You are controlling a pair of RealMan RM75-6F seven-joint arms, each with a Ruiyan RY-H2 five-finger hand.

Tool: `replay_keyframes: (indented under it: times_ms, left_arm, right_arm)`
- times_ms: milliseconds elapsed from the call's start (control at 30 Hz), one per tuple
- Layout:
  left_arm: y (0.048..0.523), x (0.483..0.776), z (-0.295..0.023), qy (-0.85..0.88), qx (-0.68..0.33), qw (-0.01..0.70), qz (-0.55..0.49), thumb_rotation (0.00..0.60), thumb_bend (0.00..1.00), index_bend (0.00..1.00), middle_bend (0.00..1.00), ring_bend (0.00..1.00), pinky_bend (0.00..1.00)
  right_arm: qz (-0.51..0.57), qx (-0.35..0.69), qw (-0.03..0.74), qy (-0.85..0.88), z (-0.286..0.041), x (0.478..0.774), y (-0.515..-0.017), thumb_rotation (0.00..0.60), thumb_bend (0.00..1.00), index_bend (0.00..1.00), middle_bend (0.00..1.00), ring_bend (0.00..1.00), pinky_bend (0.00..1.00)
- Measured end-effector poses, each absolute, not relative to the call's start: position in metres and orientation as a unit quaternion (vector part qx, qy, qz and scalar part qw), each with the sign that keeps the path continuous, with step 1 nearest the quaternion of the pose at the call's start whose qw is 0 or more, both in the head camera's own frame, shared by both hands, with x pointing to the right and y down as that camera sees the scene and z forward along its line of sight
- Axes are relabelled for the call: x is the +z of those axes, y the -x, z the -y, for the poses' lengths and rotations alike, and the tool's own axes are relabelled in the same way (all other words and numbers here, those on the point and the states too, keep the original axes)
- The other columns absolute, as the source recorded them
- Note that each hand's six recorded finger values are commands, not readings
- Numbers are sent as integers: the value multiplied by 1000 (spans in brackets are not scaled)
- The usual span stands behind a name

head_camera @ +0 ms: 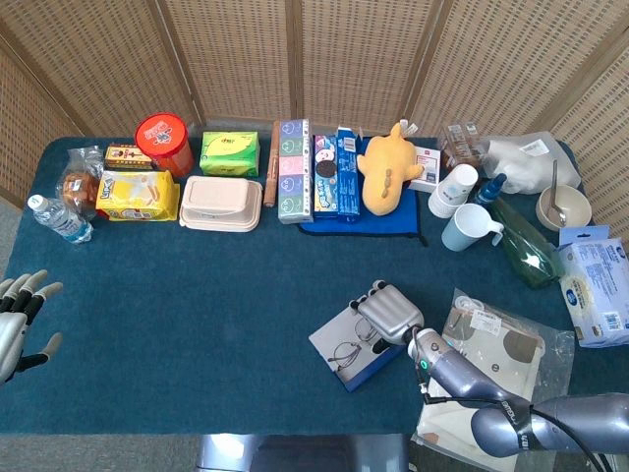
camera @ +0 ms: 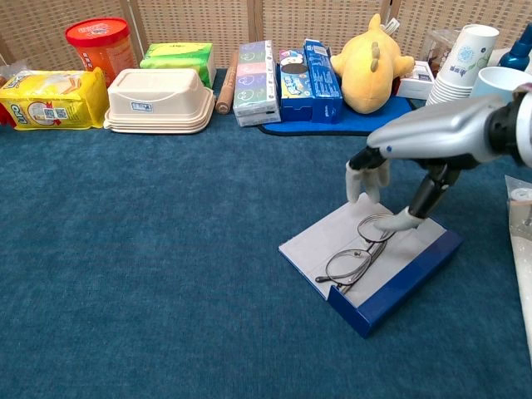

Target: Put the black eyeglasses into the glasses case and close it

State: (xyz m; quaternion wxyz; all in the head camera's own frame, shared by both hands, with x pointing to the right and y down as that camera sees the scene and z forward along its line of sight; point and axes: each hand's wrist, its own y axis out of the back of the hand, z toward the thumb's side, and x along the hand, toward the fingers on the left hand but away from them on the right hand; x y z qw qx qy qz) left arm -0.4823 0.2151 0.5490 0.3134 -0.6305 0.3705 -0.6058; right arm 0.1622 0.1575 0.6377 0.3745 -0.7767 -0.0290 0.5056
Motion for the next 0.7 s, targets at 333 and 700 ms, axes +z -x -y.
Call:
replay_keyframes:
  times_ms: [333, 700]
  left_arm:
    - [484, 546, -217, 628, -607, 313, -372, 600, 318, 161, 60, 0, 0]
    - [487, 544, -218, 627, -607, 312, -375, 600, 318, 161, 59, 0, 0]
  right_arm:
    - [10, 492, 378, 784, -171, 643, -151, 367, 344, 298, 392, 337, 190]
    - [-14, 490, 380, 784, -185, 648, -148, 365, 345, 299, 393, 359, 190]
